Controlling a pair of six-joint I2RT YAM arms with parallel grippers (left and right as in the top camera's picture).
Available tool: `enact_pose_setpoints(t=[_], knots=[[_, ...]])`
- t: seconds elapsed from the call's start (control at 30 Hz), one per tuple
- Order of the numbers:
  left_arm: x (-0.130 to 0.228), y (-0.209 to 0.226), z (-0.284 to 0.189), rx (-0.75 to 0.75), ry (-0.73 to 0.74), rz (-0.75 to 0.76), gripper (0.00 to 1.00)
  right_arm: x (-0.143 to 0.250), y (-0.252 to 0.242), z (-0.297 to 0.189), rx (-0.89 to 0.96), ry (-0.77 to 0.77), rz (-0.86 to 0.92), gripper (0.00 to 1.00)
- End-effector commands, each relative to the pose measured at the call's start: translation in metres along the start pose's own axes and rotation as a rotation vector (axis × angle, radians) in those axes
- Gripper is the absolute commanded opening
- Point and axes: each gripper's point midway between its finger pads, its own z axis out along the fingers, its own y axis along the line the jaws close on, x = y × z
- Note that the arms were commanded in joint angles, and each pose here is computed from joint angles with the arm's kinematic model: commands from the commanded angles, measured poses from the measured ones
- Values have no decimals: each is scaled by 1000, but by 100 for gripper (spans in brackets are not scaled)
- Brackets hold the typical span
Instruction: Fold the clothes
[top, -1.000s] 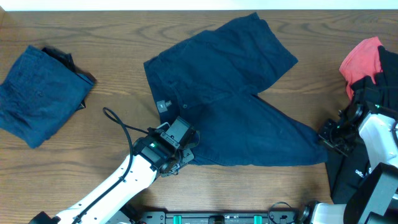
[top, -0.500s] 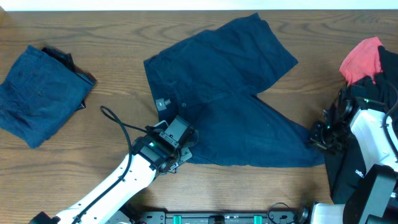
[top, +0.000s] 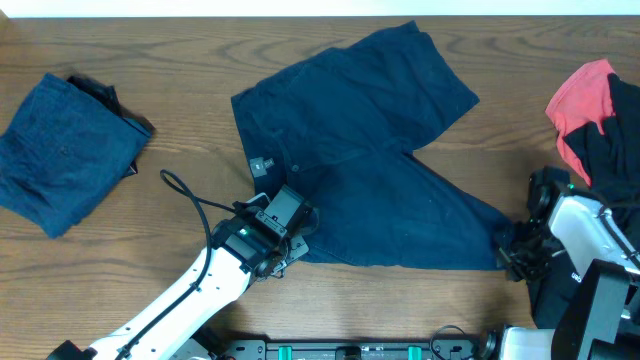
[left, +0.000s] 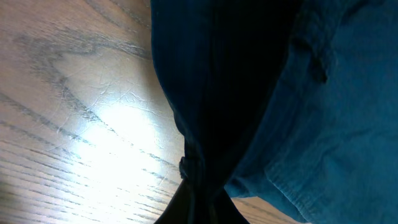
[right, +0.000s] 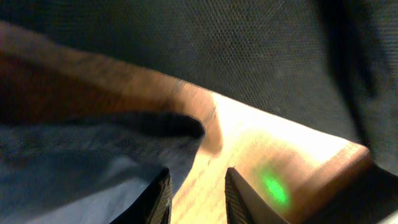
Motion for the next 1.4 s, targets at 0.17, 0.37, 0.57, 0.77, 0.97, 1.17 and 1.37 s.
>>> enact_pose_setpoints(t=[0.17,0.37,0.57,0.77,0.97,1.17,1.37], knots=[[-4,7,0,-27,-25,12,6,-16,16,19,-98,-104,40,29],[-2,13,0,-49,-16,29,6,-29,32,17,-162,-164,-14,24],[-2,14,0,-53,-14,34,6,-33,36,16,-180,-182,-26,24],[-2,14,0,-54,-14,53,6,-26,32,21,-167,-157,-29,1],[0,8,-6,-23,-5,131,6,-27,44,11,-220,-159,-127,1],[-2,0,-42,53,-32,247,6,-45,64,-68,-346,-270,-181,1],[-3,0,-96,177,-112,296,6,-62,57,-190,-499,-491,-226,1]])
